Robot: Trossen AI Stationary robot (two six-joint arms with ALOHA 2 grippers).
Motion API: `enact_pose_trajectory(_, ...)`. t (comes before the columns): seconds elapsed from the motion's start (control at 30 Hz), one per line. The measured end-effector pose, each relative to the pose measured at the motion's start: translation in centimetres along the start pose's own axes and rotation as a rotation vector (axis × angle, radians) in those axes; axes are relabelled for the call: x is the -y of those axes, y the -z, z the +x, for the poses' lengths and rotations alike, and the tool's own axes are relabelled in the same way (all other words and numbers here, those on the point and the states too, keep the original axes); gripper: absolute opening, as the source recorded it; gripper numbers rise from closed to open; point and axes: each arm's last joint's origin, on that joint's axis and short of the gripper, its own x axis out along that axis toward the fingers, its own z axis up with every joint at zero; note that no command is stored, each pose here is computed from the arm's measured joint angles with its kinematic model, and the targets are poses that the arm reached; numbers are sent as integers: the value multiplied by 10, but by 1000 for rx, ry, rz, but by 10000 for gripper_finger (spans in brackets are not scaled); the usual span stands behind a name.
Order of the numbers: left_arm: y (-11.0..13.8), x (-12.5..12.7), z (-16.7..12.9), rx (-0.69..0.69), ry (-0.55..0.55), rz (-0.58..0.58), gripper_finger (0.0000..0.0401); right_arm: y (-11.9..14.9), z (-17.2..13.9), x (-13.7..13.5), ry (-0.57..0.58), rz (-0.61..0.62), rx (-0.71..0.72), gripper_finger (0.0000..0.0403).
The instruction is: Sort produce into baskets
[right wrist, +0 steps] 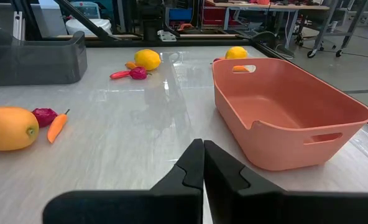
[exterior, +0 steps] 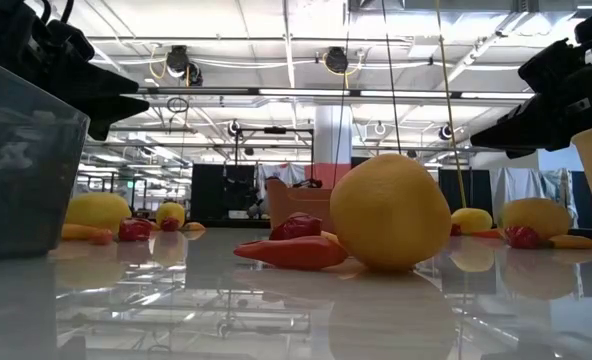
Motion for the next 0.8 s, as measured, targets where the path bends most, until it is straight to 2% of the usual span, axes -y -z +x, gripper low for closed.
enact_pose_trajectory(0.37,-1,0,0,8,1,-5,203,-2,0,0,-2,7,24,0)
enact_pose_trajectory(0.4,-1,0,0,14,2,-28,203,-3,0,0,-2,9,28,0)
enact_pose_trajectory(0.5,-2,0,0,25,6,-200,203,-3,0,0,-2,9,30,0)
enact_pose_trajectory(0.57,-4,0,0,43,-10,-258,203,-3,0,0,-2,9,30,0)
enact_pose_trajectory(0.7,-3,-2,0,59,-80,-262,203,-4,0,0,-2,50,41,0)
enact_pose_trajectory(0.8,-3,-2,1,39,-89,-216,203,-14,-1,1,30,28,142,0)
